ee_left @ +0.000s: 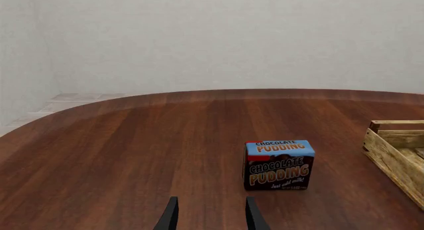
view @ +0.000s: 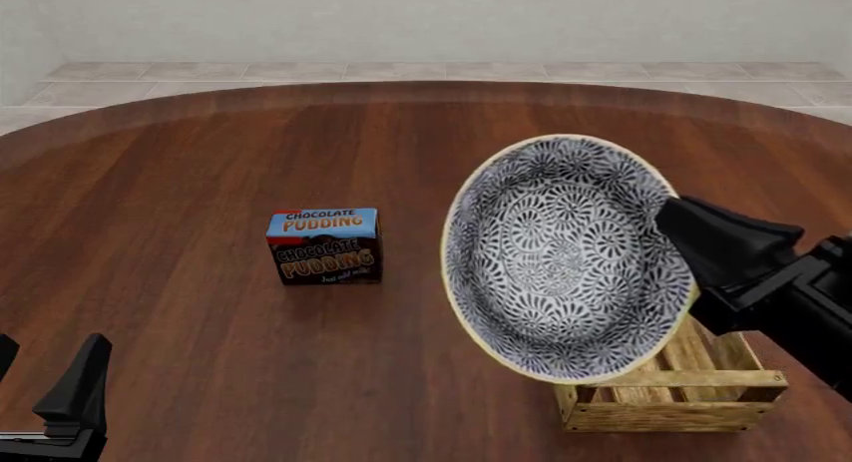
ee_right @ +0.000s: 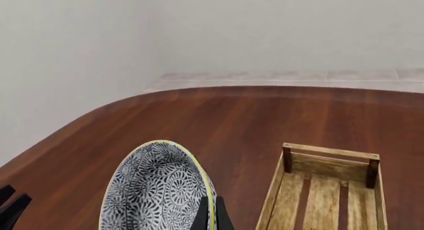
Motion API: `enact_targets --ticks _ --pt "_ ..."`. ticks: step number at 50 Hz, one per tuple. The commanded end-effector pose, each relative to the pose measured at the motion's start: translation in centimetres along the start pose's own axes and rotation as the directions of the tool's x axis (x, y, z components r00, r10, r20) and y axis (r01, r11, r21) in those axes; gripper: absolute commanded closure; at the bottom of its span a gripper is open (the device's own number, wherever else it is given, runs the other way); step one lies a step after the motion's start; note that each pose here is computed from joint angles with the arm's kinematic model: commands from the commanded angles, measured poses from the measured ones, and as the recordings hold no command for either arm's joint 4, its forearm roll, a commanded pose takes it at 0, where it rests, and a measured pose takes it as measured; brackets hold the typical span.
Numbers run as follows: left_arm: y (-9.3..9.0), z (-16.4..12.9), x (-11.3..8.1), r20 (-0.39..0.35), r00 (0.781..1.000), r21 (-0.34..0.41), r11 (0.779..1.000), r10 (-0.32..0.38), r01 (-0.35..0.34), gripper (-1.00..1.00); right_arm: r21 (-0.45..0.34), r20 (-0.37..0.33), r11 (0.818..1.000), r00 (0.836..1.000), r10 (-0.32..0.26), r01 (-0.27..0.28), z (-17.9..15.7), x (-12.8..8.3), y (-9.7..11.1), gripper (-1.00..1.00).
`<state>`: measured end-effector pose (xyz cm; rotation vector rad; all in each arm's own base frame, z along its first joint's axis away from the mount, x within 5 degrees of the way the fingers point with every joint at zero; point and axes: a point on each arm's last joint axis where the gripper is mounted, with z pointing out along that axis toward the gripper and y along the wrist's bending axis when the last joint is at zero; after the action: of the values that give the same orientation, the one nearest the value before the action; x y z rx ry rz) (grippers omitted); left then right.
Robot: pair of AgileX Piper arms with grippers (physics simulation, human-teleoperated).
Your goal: Pick up the bowl on the left and put it in the tray.
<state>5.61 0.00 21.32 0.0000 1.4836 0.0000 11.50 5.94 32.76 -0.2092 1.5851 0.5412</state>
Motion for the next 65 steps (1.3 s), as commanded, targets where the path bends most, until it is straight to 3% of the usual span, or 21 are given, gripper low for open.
enact_targets --ticks 1,65 --pt "0.0 0.0 0.0 0.000 1.000 0.000 1.000 0.000 0.000 -1.00 0.029 0.024 0.998 0.998 0.057 -0.058 -0.4 -0.1 -0.4 1.00" --pt "0.0 0.0 0.0 0.000 1.000 0.000 1.000 0.000 0.000 -1.00 0.147 0.067 0.982 0.992 0.107 -0.116 -1.3 1.0 -2.2 1.00"
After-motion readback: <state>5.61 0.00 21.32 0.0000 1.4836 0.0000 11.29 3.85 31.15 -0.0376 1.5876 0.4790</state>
